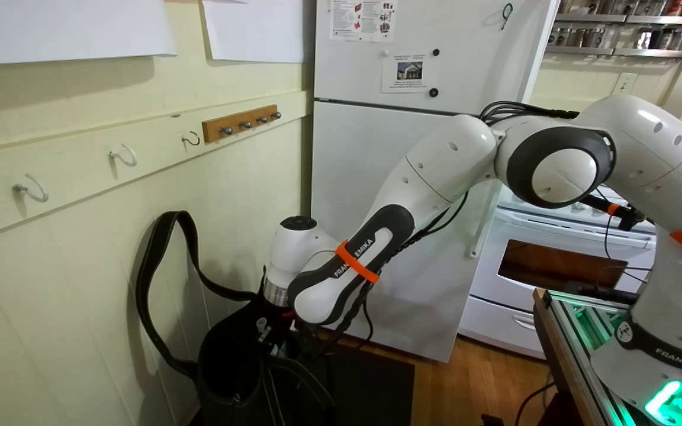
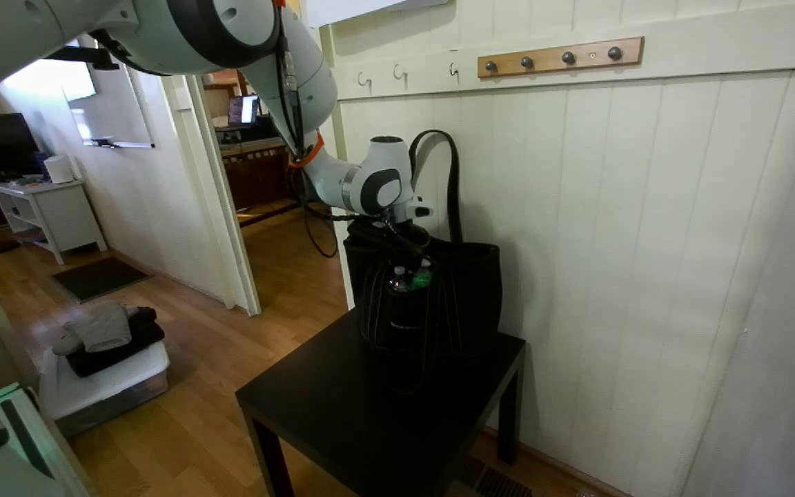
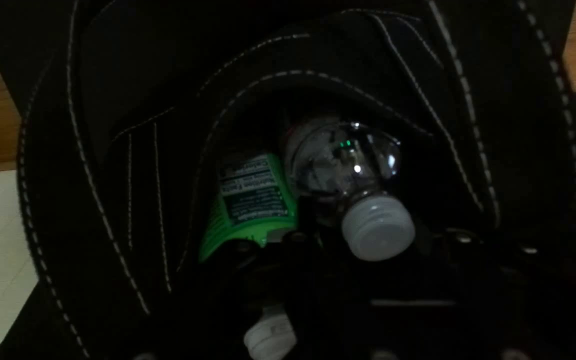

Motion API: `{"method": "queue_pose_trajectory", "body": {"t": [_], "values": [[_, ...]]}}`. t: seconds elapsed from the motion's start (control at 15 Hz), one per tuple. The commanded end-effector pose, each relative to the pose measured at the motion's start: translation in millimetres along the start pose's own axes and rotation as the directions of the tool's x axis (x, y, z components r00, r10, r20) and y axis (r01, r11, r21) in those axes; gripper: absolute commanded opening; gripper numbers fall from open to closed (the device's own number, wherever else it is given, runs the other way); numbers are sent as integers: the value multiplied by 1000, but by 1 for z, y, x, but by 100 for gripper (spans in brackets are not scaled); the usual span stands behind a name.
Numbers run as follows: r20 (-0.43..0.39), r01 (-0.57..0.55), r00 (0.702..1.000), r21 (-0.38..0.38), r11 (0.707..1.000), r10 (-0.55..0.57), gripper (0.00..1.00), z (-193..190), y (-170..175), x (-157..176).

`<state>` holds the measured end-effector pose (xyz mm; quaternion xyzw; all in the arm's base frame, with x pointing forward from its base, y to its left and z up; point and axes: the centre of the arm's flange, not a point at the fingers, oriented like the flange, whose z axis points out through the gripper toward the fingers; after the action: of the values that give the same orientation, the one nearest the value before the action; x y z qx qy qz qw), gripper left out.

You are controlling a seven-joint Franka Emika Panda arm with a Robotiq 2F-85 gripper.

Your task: Move the bottles from the bag to the cabinet

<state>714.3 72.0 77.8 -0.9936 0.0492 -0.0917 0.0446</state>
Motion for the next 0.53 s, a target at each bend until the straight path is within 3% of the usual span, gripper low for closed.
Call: {"method": "queue_pose_trajectory", "body": {"t": [0.0, 0.07, 0.27, 0.33, 0.47], "values": [[18, -5, 1000, -14, 1000, 5, 47, 3, -2, 3], [18, -6, 1000, -20, 1000, 7, 37, 0, -2, 2], [18, -8, 1000, -26, 1000, 9, 35, -5, -4, 2], [19, -9, 1000, -29, 1000, 10, 62, -6, -4, 1], [23, -12, 1000, -36, 999, 13, 66, -8, -4, 0]]}}
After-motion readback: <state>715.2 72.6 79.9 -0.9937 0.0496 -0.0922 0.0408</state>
